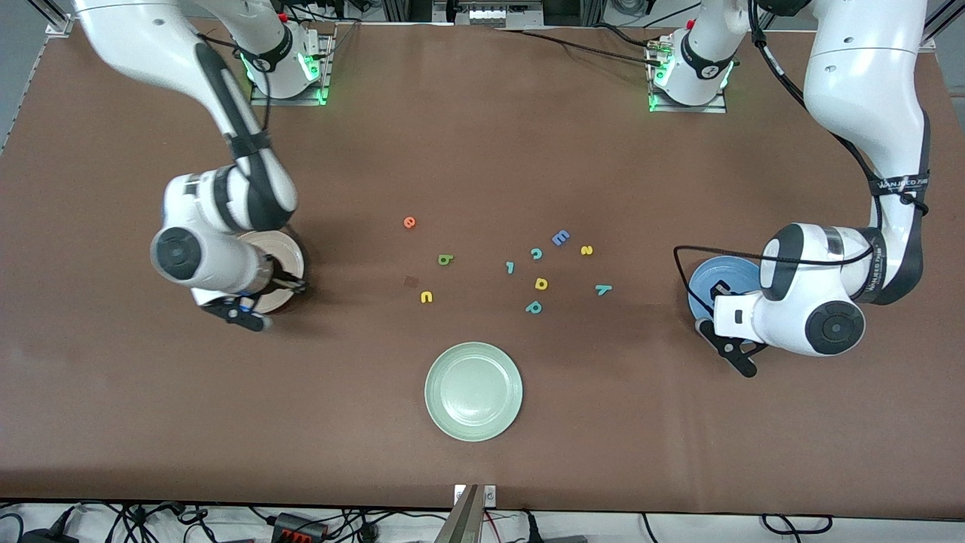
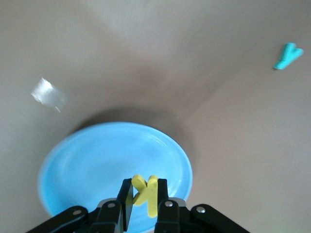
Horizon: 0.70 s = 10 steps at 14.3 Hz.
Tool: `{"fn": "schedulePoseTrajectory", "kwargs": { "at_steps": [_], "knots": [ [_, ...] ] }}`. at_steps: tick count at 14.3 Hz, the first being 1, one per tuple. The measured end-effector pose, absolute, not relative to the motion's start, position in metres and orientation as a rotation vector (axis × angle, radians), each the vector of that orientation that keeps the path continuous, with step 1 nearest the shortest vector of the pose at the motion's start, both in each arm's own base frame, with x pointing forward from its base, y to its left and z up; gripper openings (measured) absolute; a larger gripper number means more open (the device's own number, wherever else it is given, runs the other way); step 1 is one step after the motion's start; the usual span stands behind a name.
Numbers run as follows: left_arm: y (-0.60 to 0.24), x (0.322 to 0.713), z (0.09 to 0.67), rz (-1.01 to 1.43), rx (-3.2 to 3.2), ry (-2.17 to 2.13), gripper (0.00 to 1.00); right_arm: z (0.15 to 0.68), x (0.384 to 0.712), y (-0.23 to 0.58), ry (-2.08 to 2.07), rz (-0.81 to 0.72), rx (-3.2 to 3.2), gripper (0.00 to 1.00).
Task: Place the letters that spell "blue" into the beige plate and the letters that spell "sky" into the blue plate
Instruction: 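Place green l on white plate while the left gripper places k on blue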
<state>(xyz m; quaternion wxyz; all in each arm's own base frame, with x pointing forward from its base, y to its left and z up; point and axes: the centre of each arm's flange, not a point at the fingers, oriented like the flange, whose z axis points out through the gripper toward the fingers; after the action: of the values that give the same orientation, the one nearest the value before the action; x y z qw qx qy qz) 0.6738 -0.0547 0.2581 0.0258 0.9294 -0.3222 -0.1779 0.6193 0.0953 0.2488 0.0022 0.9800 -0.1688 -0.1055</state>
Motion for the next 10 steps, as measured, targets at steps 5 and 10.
{"fn": "schedulePoseTrajectory", "kwargs": {
  "at_steps": [5,10],
  "knots": [
    [-0.064,0.651,0.220,-0.634,2.972,-0.710,0.24,0.215,0.607,0.045,-0.476,-0.479,3.063,0.09],
    [-0.033,0.650,0.208,-0.588,2.996,-0.632,0.24,0.229,0.606,0.054,-0.439,-0.525,3.066,0.44]
  ]
}}
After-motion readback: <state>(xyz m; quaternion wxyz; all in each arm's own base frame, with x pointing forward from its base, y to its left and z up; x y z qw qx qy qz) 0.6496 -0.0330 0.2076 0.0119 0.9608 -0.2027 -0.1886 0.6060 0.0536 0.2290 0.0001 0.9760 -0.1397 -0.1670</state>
